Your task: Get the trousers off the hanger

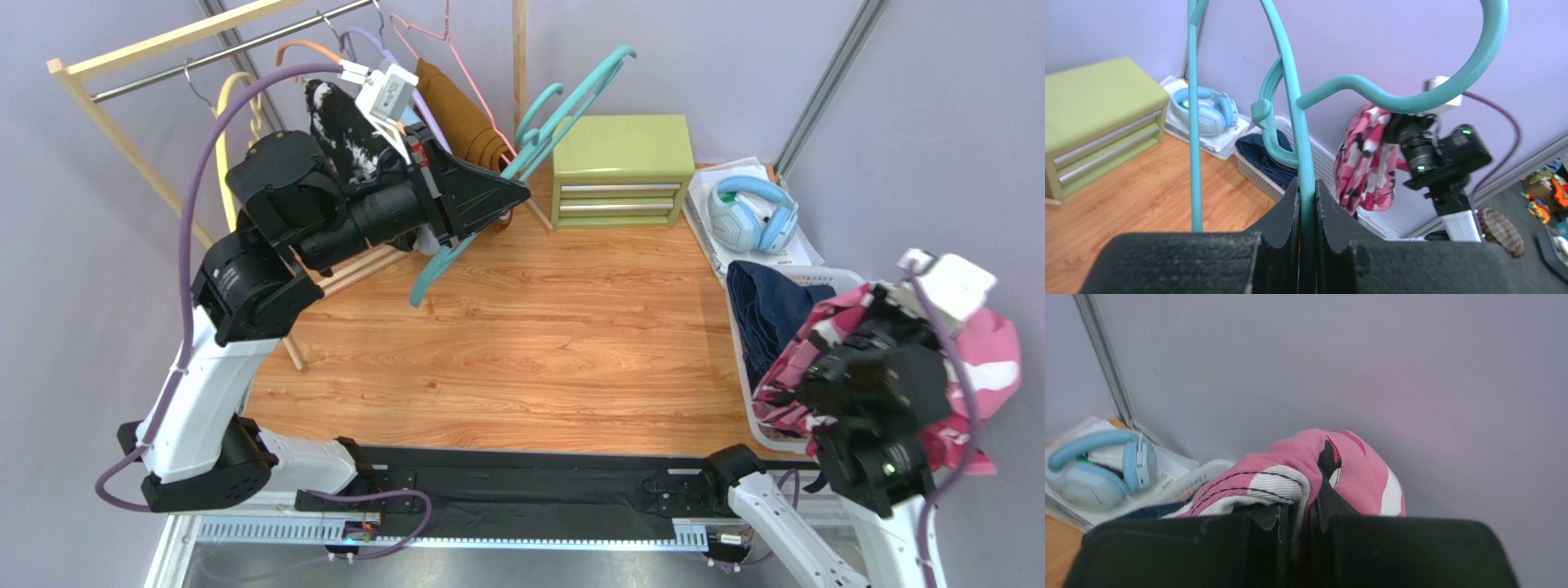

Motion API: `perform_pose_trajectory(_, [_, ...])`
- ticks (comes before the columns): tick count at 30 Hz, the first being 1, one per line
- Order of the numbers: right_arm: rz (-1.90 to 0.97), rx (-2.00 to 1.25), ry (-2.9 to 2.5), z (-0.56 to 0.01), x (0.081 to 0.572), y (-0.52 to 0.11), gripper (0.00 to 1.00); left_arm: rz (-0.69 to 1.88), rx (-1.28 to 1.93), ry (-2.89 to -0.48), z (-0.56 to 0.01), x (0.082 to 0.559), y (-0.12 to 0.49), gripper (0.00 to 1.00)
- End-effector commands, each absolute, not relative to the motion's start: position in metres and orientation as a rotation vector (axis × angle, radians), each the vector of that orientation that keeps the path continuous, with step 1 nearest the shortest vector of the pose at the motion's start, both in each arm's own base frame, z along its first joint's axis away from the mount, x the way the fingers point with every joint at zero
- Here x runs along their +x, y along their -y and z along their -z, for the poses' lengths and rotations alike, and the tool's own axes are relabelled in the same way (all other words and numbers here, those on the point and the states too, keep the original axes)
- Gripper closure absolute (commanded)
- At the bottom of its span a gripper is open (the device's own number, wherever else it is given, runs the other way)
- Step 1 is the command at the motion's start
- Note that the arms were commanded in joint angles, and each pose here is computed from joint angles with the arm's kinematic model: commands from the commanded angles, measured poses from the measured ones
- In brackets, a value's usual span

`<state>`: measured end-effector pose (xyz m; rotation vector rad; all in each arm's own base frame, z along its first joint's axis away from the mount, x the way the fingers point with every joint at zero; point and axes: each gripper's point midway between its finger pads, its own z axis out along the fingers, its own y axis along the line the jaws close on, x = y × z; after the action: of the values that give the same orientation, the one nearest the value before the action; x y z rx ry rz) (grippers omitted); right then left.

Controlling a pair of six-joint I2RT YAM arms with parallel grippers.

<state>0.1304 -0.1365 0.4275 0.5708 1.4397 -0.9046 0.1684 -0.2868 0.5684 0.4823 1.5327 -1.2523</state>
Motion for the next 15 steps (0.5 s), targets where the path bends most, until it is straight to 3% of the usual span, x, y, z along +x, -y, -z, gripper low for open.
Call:
perform_pose_trajectory(1, [0.841, 0.489, -1.514, -0.387, 0.196, 0.110, 1.00, 1.204, 0.522, -1.410, -0.593, 0.159, 0.269, 1.00])
perform_pose_trajectory(9, [0.736, 0.597, -1.758, -0.308, 0.293, 0.139, 1.00, 1.166, 0.504, -1.379, -0.606, 0.159, 0.259, 1.00])
perform_pose_trajectory(15, [0.689, 0.560, -1.973, -0.255, 0.325, 0.129, 0.98, 1.166, 0.482, -1.347, -0.620, 0.161, 0.257, 1.00])
